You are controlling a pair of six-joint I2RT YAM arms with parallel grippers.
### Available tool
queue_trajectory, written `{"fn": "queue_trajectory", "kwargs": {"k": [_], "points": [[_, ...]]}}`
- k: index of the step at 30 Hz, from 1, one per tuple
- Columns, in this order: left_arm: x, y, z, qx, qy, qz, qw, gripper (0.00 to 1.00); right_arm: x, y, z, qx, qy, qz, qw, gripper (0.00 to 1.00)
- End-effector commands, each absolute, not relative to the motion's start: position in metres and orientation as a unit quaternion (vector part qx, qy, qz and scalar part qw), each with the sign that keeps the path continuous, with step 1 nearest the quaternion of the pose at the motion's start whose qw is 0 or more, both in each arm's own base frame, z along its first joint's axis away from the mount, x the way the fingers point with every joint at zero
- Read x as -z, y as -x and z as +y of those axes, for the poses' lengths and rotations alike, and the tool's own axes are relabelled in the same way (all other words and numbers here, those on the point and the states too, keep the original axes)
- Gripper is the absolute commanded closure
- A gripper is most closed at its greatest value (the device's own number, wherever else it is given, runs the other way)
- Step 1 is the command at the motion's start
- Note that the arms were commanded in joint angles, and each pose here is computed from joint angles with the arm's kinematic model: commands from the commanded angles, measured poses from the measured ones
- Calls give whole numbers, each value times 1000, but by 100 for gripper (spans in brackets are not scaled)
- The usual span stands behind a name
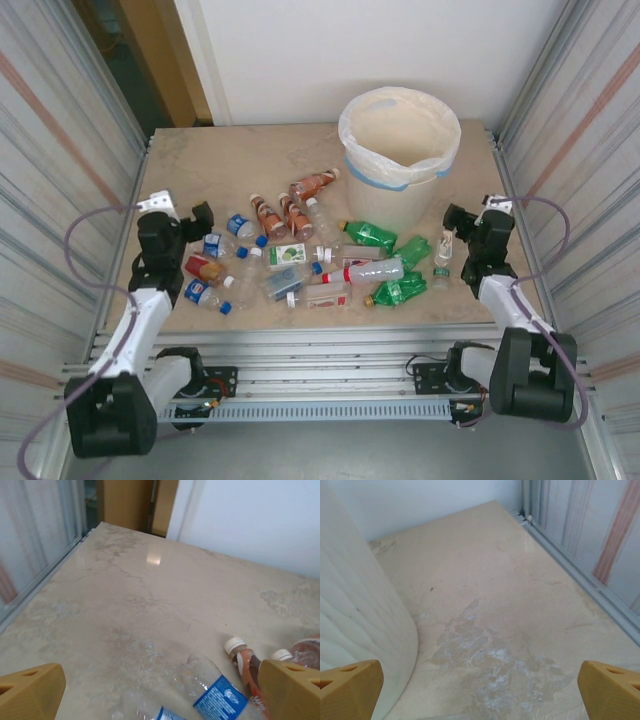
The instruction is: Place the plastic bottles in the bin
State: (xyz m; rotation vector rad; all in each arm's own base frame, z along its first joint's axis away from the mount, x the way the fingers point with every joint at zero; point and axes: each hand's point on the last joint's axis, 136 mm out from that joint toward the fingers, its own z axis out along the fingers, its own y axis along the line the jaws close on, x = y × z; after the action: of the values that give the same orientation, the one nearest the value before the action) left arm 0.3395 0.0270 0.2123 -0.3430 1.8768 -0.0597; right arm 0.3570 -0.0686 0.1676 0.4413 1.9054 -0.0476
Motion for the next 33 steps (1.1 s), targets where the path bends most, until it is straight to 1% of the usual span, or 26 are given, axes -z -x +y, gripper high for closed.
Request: {"fn": "queue_trajectory", "kwargs": {"k": [1, 5, 7, 8, 11, 16, 19, 28, 33], "points": [[-190, -300, 37, 44, 250, 821, 511, 1, -177, -341, -80, 27, -246, 807, 536, 2], [-184, -264, 38, 63, 317, 817, 477, 1, -181, -331, -81, 28, -263, 814, 518, 2], [-181, -252, 33, 78, 325, 823, 460, 1, -178, -328, -81, 30, -266, 819, 507, 2], [-175, -244, 31, 82, 329, 829, 445, 1, -188, -325, -80, 28, -265, 813, 517, 2], [-157, -220, 29, 78, 359, 843, 393, 1, -191, -322, -79, 25, -267, 816, 513, 2], [-130, -197, 19, 99, 388, 852, 338, 1, -196, -319, -80, 25, -276, 815, 509, 2], [-115, -185, 21, 78, 400, 858, 313, 1, -199, -320, -80, 24, -280, 814, 509, 2], [-80, -178, 30, 12, 407, 882, 236, 1, -200, -319, -80, 19, -287, 813, 506, 2], [-65, -189, 27, 20, 401, 887, 231, 3, -200, -316, -79, 20, -284, 814, 506, 2]]}}
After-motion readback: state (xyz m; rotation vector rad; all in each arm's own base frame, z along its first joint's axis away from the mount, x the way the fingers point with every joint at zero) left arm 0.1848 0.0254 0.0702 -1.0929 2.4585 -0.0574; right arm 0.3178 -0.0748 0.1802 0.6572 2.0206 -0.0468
